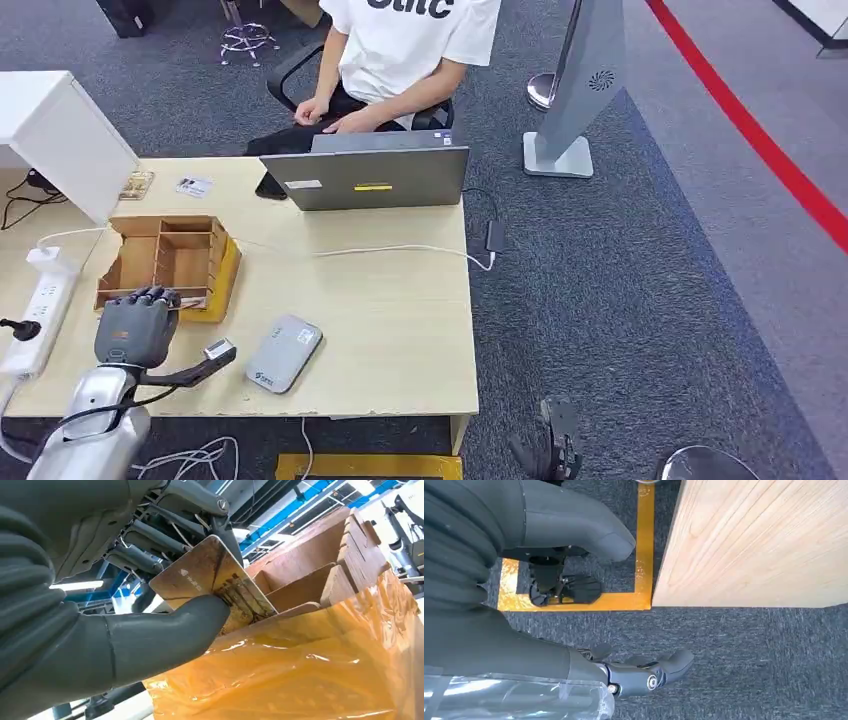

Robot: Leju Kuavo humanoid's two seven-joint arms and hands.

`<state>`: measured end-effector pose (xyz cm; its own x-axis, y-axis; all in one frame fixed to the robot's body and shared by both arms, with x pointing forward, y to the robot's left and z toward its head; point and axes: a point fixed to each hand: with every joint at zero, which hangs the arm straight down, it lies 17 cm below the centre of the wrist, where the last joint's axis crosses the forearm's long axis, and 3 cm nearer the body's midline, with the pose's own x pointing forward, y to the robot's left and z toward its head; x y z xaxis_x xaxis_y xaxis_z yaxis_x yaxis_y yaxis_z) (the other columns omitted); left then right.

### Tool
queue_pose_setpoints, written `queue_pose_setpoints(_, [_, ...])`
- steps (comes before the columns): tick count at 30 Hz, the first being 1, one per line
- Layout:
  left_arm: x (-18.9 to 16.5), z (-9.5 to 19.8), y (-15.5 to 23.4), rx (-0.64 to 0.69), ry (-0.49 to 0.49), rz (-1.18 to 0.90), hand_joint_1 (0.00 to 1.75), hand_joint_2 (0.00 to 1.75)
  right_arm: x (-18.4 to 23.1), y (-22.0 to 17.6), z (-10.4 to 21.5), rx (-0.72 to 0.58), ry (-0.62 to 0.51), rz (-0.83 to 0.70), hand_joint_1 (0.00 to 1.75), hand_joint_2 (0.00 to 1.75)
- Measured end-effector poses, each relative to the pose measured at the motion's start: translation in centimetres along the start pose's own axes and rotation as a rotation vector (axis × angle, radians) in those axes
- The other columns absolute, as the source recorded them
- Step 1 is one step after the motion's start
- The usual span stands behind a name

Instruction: Pass the card to the sensor for recognition and then transmit it.

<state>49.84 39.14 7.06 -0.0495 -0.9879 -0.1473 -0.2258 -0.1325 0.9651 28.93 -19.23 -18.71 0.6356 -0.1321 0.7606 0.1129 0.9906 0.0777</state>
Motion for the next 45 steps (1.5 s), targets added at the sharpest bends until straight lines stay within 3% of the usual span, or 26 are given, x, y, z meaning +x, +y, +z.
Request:
queue_pose_setpoints(10, [0.2,-1.1,2.2,0.064,-0.017,0.002,1.75,1.75,0.2,0.1,-0.1,0.001,-0.001,0.001,0.00,1.75])
queue_pose_setpoints(18, [0.5,-7.4,12.5,0.276,-0.019,0.027,1.75,1.75,0.9,0.6,-0.4,0.014,-0.002,0.016,0.00,1.75])
queue_pose_setpoints(23, [1.4,-8.9,16.0,0.345,-0.029,0.036,1.75,1.75,1.0,1.0,-0.5,0.021,-0.001,0.017,0.00,1.75])
queue_pose_setpoints(44, [1.5,-9.5,17.2,0.367,-0.008,0.036,1.75,1.75,1.0,1.7,-0.4,0.039,-0.001,0.010,0.00,1.75])
queue_pose_setpoints(45, [1.4,-9.5,17.0,0.364,-0.008,0.035,0.02,1.75,1.0,1.7,-0.4,0.040,0.000,0.009,0.00,1.75])
